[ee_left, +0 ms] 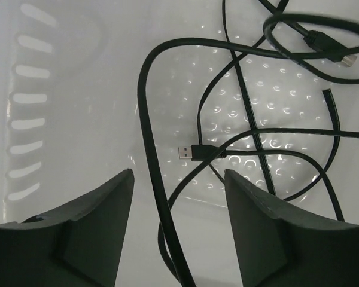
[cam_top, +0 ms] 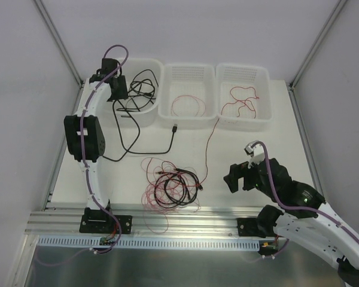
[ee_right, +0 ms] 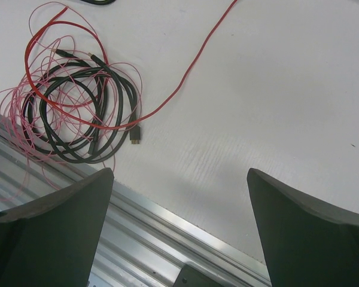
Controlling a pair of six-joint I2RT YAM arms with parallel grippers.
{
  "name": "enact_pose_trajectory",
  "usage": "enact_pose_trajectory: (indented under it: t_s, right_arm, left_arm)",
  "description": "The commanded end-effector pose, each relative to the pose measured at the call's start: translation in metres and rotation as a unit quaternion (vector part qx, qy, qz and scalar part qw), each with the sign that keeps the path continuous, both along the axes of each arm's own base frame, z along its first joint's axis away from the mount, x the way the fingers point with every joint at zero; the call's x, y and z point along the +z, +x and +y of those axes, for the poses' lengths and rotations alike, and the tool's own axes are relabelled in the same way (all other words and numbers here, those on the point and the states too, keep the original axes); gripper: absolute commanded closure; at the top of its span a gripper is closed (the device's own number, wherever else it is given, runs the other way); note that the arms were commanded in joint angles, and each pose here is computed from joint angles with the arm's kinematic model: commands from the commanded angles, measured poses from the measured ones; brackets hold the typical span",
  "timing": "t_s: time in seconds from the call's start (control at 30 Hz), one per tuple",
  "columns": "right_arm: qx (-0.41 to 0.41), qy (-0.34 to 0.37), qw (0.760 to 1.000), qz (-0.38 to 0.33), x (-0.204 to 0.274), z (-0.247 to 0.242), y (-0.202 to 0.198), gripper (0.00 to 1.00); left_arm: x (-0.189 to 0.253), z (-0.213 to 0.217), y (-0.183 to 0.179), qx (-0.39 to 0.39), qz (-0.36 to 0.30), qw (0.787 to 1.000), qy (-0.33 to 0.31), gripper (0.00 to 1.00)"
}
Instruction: Untangle the cables
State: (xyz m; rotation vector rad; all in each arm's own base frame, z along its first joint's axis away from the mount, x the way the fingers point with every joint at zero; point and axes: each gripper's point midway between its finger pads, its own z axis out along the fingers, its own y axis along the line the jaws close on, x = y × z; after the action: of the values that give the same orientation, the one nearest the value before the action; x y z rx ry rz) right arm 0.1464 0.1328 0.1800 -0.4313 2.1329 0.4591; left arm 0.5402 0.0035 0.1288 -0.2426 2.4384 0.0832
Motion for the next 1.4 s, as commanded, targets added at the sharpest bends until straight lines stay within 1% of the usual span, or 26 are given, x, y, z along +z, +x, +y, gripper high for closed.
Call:
enact_pose_trajectory:
  t_s: [0.0,0.03,0.07,0.1,0.13,0.17,0.2,0.27,0.3,0.43,0.53,0.57,0.6,0.67,0.7,0.73,0.77,0.83,0.87,0.97,1.03,1.1,1.17,1.2,1.23,1.37]
  right_arm:
    - [-0.004,0.012,1.0,-0.002,0.004,0.002,0.0,0.01]
    - [-0.003,0.014,1.0,-0.004,0.005,0.002,0.0,0.0]
    - [-0.001,0.017,1.0,-0.004,0.006,0.003,0.0,0.0]
    - [-0.001,0.021,1.0,-0.005,0.007,0.003,-0.001,0.0]
    - [-0.002,0.026,1.0,-0.006,0.008,0.003,-0.002,0.0]
    - [-0.001,0.028,1.0,-0.007,0.01,0.003,-0.002,0.0]
    - [-0.001,0.033,0.999,-0.008,0.011,0.003,-0.003,0.0]
    - [0.001,0.04,0.999,-0.011,0.014,0.002,-0.004,0.0]
    - [0.001,0.044,0.999,-0.013,0.015,0.002,-0.005,0.0]
    - [0.002,0.057,0.998,-0.018,0.018,0.0,-0.008,0.0]
    - [0.002,0.063,0.998,-0.018,0.017,-0.002,-0.011,0.0]
    - [0.003,0.07,0.997,-0.019,0.017,-0.002,-0.013,0.01]
    - [0.003,0.073,0.997,-0.02,0.017,-0.002,-0.013,0.0]
    - [0.004,0.079,0.997,-0.019,0.015,-0.001,-0.014,0.01]
    - [0.005,0.083,0.996,-0.02,0.015,0.0,-0.014,0.0]
    - [0.007,0.084,0.996,-0.019,0.014,0.001,-0.015,0.0]
    - [0.007,0.087,0.996,-0.017,0.013,0.001,-0.015,0.0]
    - [0.01,0.09,0.996,-0.017,0.013,0.003,-0.015,0.0]
    - [0.011,0.09,0.996,-0.015,0.011,0.004,-0.016,0.0]
    - [0.011,0.097,0.995,-0.012,0.01,0.005,-0.017,0.0]
    - [0.01,0.104,0.994,-0.015,0.012,0.005,-0.017,0.01]
    - [0.01,0.105,0.994,-0.015,0.011,0.005,-0.017,0.0]
    - [0.009,0.105,0.994,-0.015,0.01,0.004,-0.018,0.0]
    - [0.009,0.105,0.994,-0.016,0.009,0.003,-0.018,0.0]
    - [0.007,0.104,0.994,-0.016,0.009,0.002,-0.018,0.0]
    - [0.006,0.102,0.995,-0.013,0.008,0.002,-0.018,0.01]
  left_arm:
    - [0.067,-0.002,-0.009,-0.003,-0.054,0.999,-0.005,0.36]
    - [0.082,-0.003,-0.011,-0.002,-0.069,0.998,-0.009,0.25]
    - [0.113,-0.005,-0.016,-0.001,-0.101,0.995,-0.019,0.21]
    - [0.128,-0.006,-0.02,0.001,-0.116,0.993,-0.025,0.17]
    - [0.154,-0.008,-0.03,0.004,-0.143,0.989,-0.036,0.1]
    - [0.166,-0.009,-0.036,0.008,-0.154,0.987,-0.042,0.07]
    - [0.185,-0.01,-0.048,0.015,-0.174,0.983,-0.053,0.01]
    - [0.201,-0.011,-0.062,0.021,-0.191,0.979,-0.063,0.01]
    - [0.209,-0.011,-0.075,0.022,-0.199,0.978,-0.067,0.01]
    - [0.212,-0.011,-0.11,0.026,-0.203,0.976,-0.073,0.01]
    - [0.191,-0.027,-0.14,-0.005,-0.183,0.978,-0.1,0.01]
    - [0.193,-0.035,-0.155,-0.026,-0.189,0.975,-0.114,0.01]
    - [0.16,-0.039,-0.167,-0.029,-0.155,0.981,-0.117,0.01]
    - [0.142,-0.054,-0.181,-0.059,-0.15,0.98,-0.118,0.01]
    - [0.118,-0.058,-0.2,-0.064,-0.135,0.982,-0.113,0.01]
    - [0.108,-0.07,-0.208,-0.081,-0.133,0.982,-0.111,0.01]
    - [0.085,-0.073,-0.222,-0.081,-0.127,0.982,-0.111,0.01]
    - [0.064,-0.079,-0.233,-0.069,-0.127,0.983,-0.111,0.01]
    - [0.042,-0.076,-0.24,-0.041,-0.127,0.984,-0.117,0.01]
    - [0.004,-0.079,-0.249,-0.009,-0.129,0.983,-0.128,0.01]
    - [-0.017,-0.07,-0.254,0.027,-0.127,0.985,-0.112,0.02]
    - [-0.02,-0.074,-0.247,0.029,-0.153,0.981,-0.115,0.05]
    - [-0.042,-0.072,-0.249,0.031,-0.14,0.984,-0.107,0.07]
    - [-0.038,-0.076,-0.24,0.026,-0.159,0.98,-0.113,0.09]
    - [-0.047,-0.074,-0.239,0.026,-0.147,0.984,-0.1,0.1]
    - [-0.053,-0.072,-0.229,0.022,-0.154,0.985,-0.077,0.15]
